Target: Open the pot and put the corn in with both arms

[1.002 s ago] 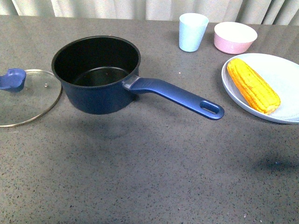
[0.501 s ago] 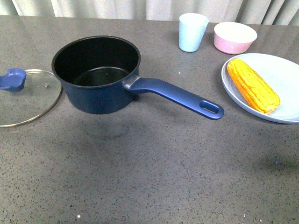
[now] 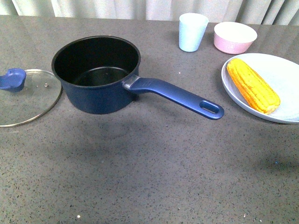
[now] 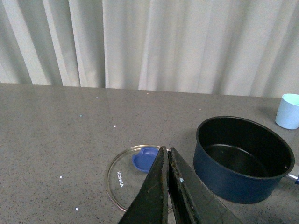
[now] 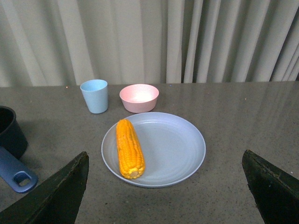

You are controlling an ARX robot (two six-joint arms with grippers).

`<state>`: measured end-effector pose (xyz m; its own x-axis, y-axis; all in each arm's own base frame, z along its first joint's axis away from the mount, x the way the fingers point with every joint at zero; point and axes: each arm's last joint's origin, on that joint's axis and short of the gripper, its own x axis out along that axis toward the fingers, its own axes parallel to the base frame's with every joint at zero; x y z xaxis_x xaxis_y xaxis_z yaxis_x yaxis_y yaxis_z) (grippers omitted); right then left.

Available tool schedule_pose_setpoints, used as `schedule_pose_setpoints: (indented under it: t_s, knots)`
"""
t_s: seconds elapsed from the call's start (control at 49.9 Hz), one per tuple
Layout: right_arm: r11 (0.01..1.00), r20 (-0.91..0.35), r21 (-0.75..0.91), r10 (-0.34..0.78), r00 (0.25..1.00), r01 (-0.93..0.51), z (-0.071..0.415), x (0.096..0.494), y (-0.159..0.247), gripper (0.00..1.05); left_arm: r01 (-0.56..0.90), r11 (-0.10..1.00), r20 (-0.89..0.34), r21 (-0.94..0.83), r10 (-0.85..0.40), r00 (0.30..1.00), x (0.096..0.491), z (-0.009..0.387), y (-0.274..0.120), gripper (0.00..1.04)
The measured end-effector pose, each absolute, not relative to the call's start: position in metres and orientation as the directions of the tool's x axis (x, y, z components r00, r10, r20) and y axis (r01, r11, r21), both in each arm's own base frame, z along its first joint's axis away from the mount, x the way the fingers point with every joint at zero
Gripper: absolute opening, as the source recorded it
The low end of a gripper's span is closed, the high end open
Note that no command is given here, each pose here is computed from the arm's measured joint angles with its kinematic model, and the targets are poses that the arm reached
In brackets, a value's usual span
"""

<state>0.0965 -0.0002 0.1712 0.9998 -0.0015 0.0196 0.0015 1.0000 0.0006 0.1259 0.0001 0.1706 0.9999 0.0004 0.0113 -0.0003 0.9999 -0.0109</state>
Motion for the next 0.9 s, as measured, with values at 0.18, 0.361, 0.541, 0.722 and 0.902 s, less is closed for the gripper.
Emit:
schedule_pose_setpoints:
  t_s: [0.18, 0.361, 0.541, 0.722, 0.902]
  knots:
    - [1.000, 0.020, 0.000, -0.002, 1.000, 0.002, 0.171, 0.096, 0.000, 0.96, 0.000, 1.000, 0.014, -0.011, 0.000, 1.000, 0.120, 0.171, 0.000, 0.02]
    - [1.000, 0.020, 0.000, -0.002, 1.000, 0.002, 0.171, 0.096, 0.000, 0.96, 0.000, 1.000, 0.015, -0.011, 0.000, 1.000, 0.115, 0.172, 0.000, 0.02]
    - [1.000, 0.020, 0.001, -0.002, 1.000, 0.002, 0.171, 0.096, 0.000, 0.96, 0.000, 1.000, 0.016, -0.011, 0.000, 1.000, 0.111, 0.171, 0.000, 0.02]
    - [1.000, 0.020, 0.001, -0.002, 1.000, 0.002, 0.171, 0.096, 0.000, 0.96, 0.000, 1.000, 0.016, -0.011, 0.000, 1.000, 0.109, 0.171, 0.000, 0.02]
    - [1.000, 0.020, 0.001, -0.002, 1.000, 0.002, 0.171, 0.096, 0.000, 0.96, 0.000, 1.000, 0.001, -0.010, 0.000, 1.000, 0.098, 0.168, 0.000, 0.02]
